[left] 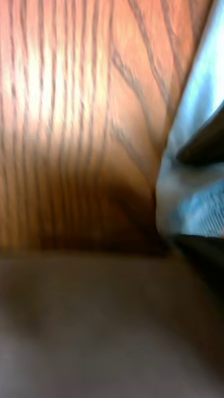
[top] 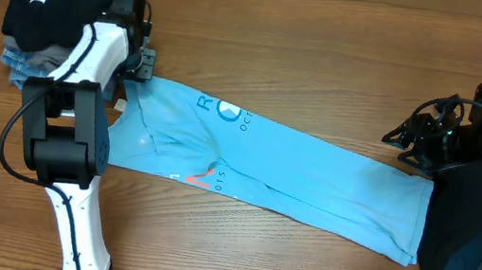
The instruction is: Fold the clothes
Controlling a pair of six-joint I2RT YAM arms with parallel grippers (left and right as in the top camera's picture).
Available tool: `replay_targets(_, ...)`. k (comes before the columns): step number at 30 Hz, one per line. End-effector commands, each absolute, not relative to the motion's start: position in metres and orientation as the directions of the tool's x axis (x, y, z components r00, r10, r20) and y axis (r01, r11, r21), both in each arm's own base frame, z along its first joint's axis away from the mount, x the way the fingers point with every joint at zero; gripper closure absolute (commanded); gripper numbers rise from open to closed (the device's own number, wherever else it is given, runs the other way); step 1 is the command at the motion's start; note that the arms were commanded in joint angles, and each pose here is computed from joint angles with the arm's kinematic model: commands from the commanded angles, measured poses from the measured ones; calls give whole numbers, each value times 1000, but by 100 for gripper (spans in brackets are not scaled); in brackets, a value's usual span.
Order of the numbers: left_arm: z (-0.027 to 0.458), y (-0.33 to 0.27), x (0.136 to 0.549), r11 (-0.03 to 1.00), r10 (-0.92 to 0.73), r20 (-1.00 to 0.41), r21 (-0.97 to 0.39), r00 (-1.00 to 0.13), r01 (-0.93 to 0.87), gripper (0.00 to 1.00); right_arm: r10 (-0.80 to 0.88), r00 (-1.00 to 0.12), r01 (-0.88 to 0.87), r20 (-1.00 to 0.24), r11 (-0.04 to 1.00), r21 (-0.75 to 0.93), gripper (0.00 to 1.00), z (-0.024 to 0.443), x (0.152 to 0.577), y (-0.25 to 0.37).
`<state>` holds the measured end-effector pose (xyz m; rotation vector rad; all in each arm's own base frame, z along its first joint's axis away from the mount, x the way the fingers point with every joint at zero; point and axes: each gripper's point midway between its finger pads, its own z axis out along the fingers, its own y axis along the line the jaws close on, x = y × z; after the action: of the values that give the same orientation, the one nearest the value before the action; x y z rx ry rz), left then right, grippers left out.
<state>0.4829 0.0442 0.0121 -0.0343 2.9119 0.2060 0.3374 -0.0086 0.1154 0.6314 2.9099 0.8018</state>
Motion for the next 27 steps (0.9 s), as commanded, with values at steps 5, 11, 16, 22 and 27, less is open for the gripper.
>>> replay_targets(5, 54, 52, 499, 989, -35, -257, 130, -966, -71, 65, 456, -890, 420, 2, 817, 396, 44, 115, 337, -35)
replay_targets(11, 119, 36, 508, 998, -34, -295, 37, -955, -47, 60, 593, -805, 570, 30, 757, 321, 44, 108, 325, -75)
replay_targets(16, 156, 16, 501, 998, 17, -300, -48, -954, 33, 66, 603, -793, 598, 83, 746, 293, 54, 89, 313, -77)
replay_targets(22, 141, -15, 473, 984, 92, -184, -133, -979, 117, 88, 714, -683, 728, 154, 648, 224, 84, 42, 298, -77)
replay_targets(27, 97, -28, 449, 979, 134, -64, -146, -989, 142, 96, 794, -587, 806, 159, 554, 210, 89, 12, 291, -75)
